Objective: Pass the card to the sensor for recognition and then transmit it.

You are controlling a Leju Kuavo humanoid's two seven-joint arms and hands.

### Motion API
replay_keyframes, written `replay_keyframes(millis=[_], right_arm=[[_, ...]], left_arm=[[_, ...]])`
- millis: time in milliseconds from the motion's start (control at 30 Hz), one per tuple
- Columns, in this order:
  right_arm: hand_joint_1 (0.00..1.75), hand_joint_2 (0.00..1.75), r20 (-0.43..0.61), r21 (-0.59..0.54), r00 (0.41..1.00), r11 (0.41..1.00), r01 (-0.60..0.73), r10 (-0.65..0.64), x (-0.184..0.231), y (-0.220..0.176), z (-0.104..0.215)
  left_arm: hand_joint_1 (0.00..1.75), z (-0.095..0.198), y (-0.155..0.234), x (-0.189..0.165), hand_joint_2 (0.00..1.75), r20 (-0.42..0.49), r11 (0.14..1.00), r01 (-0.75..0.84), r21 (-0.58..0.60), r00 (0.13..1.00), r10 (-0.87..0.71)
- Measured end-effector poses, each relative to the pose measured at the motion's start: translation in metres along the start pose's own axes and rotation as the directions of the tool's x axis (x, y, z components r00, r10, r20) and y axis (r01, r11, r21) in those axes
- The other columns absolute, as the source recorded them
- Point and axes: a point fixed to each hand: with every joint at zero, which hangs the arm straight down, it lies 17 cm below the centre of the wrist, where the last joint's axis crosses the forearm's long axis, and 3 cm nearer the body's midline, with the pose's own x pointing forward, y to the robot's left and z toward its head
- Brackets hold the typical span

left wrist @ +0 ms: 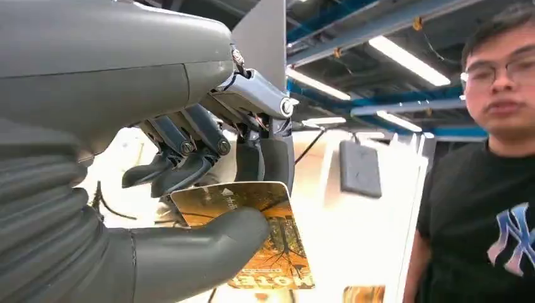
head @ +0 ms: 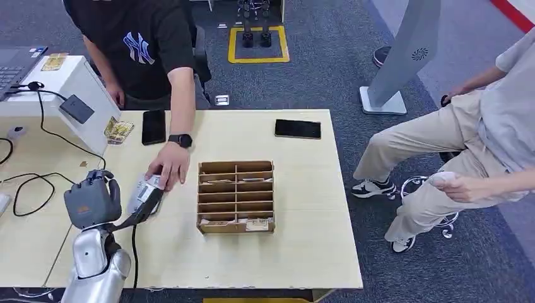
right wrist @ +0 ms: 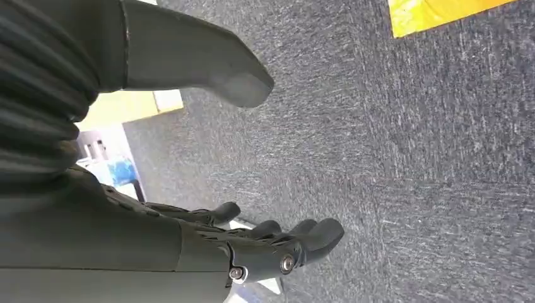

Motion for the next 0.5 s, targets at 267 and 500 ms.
replay_keyframes(millis=[267,500], right_arm=[[0.0,1.75,0.025,-0.018,1.0,1.0,-0.018,0.018,0.006,-0.003,-0.001],[0.0,1.75,0.041,-0.014,0.998,0.999,-0.04,0.04,0.011,-0.001,-0.003]], left_arm=[[1.75,0.02,-0.025,0.018,1.75,0.075,0.997,-0.03,-0.076,0.997,0.035],[1.75,0.041,-0.045,0.035,1.75,0.098,0.987,-0.073,-0.143,0.991,0.088]])
